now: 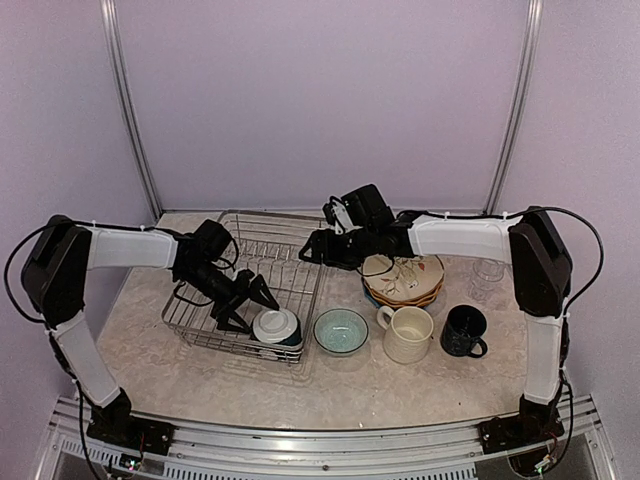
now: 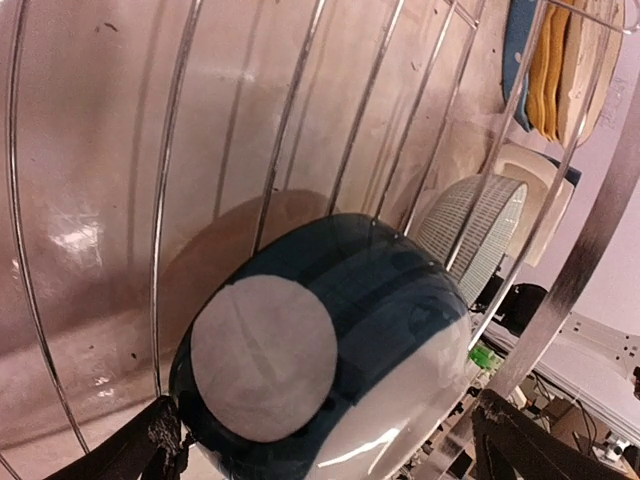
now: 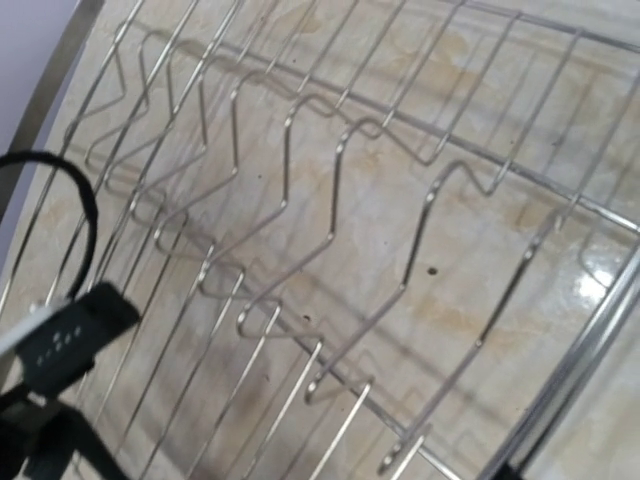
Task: Unload the mixed dishes from the dish rack
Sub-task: Move the bowl to the dish rack.
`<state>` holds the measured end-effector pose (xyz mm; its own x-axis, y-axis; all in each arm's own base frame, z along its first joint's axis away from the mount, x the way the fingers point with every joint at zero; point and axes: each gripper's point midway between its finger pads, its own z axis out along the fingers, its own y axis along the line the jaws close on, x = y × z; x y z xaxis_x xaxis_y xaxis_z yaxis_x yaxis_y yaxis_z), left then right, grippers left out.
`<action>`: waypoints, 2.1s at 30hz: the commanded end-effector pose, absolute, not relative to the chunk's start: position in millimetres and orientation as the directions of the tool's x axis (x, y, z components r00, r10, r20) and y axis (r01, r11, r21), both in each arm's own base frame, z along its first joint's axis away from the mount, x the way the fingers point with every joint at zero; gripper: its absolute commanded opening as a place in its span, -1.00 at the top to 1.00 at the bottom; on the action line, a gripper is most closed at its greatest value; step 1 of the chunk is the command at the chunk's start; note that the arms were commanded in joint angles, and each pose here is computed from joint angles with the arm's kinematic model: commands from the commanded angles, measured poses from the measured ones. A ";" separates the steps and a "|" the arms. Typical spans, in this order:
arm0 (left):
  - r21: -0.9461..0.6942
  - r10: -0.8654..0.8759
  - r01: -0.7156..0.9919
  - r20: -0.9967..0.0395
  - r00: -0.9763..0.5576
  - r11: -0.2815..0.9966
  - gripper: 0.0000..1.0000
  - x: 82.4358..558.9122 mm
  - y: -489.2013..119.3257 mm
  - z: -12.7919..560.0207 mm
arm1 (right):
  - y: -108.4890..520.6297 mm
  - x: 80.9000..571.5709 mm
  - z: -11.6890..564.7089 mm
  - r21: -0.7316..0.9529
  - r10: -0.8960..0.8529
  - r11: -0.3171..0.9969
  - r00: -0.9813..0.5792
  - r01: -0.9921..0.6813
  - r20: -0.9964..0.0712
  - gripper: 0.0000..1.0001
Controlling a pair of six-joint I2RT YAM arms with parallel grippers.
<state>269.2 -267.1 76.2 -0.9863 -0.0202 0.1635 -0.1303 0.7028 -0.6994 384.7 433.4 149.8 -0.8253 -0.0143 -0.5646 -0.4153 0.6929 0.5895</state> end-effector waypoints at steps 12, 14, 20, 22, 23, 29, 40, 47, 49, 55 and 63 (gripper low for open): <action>-0.809 0.053 -0.019 0.063 -0.997 0.587 -0.90 262.8 -296.4 138.5 | 441.7 379.7 151.9 0.612 -0.023 0.665 -0.831 -0.428 -0.556 -0.35; -0.744 -0.001 -0.021 0.027 -1.000 0.668 -0.91 269.0 -279.9 128.4 | 437.2 380.3 146.5 0.540 -0.070 0.712 -0.811 -0.448 -0.580 -0.38; -0.627 -0.059 -0.007 -0.062 -0.996 0.779 -0.89 273.7 -246.5 126.5 | 422.5 377.7 145.8 0.402 -0.190 0.762 -0.770 -0.507 -0.609 -0.63; -0.541 -0.078 -0.017 -0.090 -0.993 0.841 -0.84 273.6 -232.5 119.6 | 416.6 378.3 155.4 0.314 -0.244 0.788 -0.736 -0.530 -0.632 -0.74; -0.496 -0.101 -0.031 -0.114 -0.988 0.868 -0.81 274.7 -222.3 119.3 | 414.5 377.7 162.5 0.258 -0.277 0.796 -0.710 -0.547 -0.648 -0.83; -0.397 -0.237 -0.132 -0.228 -0.944 0.908 -0.78 277.5 -168.2 133.0 | 402.9 352.6 186.4 -0.091 -0.562 0.748 -0.555 -0.658 -0.613 -1.00; -0.601 -0.271 -0.072 -0.247 -0.930 0.796 -0.71 273.3 -167.3 174.6 | 457.5 260.6 167.6 -0.089 -0.776 0.517 -0.423 -0.851 -0.467 -0.21; -0.648 -0.257 -0.070 -0.199 -0.946 0.758 -0.70 271.6 -183.3 163.0 | 463.1 218.0 125.8 0.020 -0.811 0.479 -0.451 -0.878 -0.373 -0.03; -0.651 -0.259 -0.072 -0.197 -0.946 0.756 -0.70 270.2 -183.3 161.1 | 462.9 216.8 114.3 0.028 -0.801 0.499 -0.473 -0.866 -0.366 -0.02; -0.646 -0.261 -0.067 -0.210 -0.942 0.760 -0.69 265.6 -179.8 165.2 | 477.4 246.5 86.3 -0.017 -0.738 0.581 -0.518 -0.814 -0.432 0.11; -0.651 -0.311 -0.087 -0.237 -0.920 0.754 -0.64 253.4 -169.4 169.2 | 533.6 314.7 112.8 0.119 -0.514 0.655 -0.556 -0.746 -0.654 0.15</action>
<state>261.0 -171.7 172.4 -0.9272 -0.2879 -0.2394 -0.0709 0.7629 -0.6426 271.6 503.7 96.8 -0.5139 -0.6646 -0.5424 -0.7970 0.6038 0.0153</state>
